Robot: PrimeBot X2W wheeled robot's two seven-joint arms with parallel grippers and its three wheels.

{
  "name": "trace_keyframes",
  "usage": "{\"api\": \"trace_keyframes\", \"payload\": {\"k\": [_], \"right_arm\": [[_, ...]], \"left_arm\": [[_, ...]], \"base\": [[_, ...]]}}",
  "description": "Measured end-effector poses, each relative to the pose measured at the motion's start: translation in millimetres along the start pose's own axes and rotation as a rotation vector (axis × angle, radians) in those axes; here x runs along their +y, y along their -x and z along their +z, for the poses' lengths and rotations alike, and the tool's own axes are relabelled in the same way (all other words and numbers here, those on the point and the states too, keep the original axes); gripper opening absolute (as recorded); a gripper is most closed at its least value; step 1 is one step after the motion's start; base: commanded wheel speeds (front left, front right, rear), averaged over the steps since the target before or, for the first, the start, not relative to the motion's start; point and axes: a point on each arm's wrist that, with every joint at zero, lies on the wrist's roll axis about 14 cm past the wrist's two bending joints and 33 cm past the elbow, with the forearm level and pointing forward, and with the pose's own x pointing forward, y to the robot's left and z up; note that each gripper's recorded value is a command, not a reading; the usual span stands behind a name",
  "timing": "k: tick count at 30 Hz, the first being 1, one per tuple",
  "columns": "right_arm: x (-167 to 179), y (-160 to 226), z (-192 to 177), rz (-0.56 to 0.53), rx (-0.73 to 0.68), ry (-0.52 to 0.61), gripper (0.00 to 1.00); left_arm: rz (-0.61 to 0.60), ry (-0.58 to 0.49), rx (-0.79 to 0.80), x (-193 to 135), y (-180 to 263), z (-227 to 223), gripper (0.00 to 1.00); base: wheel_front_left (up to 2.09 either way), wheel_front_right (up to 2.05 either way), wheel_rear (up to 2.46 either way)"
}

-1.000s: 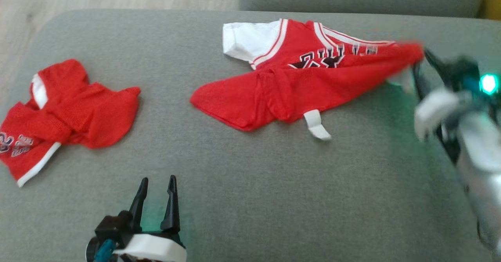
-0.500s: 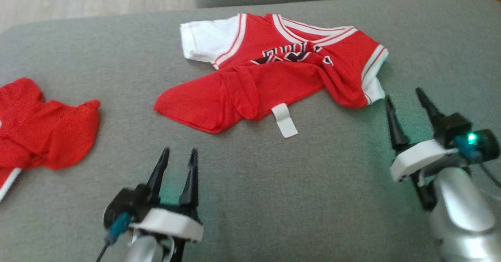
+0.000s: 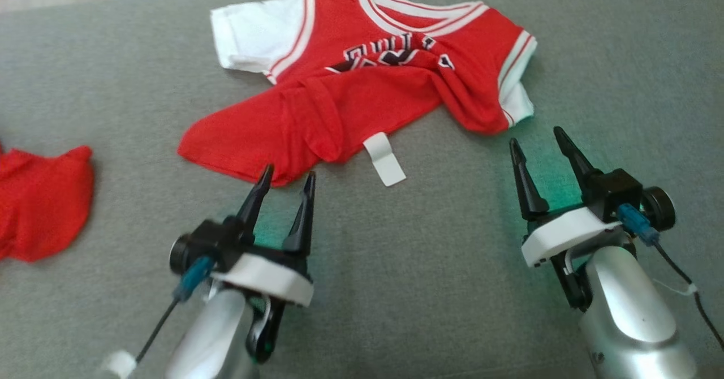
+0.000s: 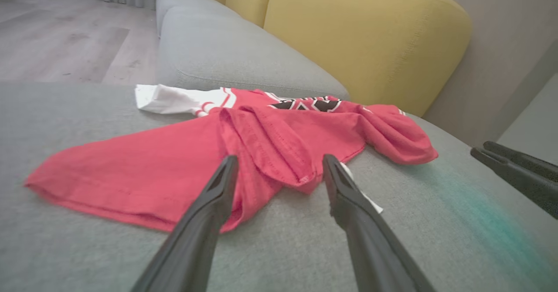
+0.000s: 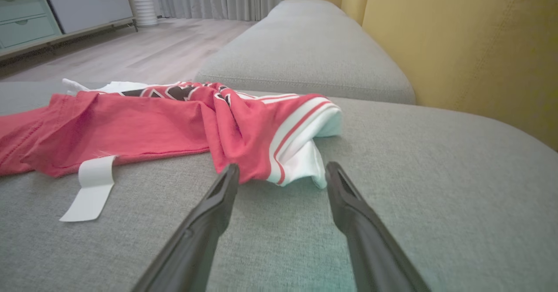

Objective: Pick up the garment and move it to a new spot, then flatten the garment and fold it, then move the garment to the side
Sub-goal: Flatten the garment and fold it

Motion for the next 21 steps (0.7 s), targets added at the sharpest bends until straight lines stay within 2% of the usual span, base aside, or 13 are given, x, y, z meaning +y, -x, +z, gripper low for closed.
{"api": "trace_keyframes", "payload": {"k": [9,18,19,20,21], "right_arm": [[-22.5,10.0,-15.9,-0.070,0.040,-0.017,1.00],[-48.5,19.9,-29.9,-0.155,0.075,-0.039,1.00],[-48.1,19.6,-30.0,-0.154,0.075,-0.039,1.00],[-47.4,19.3,-29.4,-0.153,0.073,-0.043,1.00],[-47.0,18.9,-28.6,-0.154,0.070,-0.048,1.00]], "left_arm": [[-0.101,-0.033,0.047,-19.9,-39.7,-12.8,1.00],[-0.087,-0.013,0.122,-14.4,-55.5,-41.9,1.00],[-0.088,-0.016,0.124,-14.4,-56.0,-42.1,0.75],[-0.090,-0.019,0.126,-14.8,-55.9,-42.1,0.29],[-0.093,-0.021,0.127,-15.6,-55.0,-42.0,0.29]], "base": [[0.00,0.00,0.00],[0.00,0.00,0.00],[0.00,0.00,0.00],[0.00,0.00,0.00],[0.00,0.00,0.00]]}}
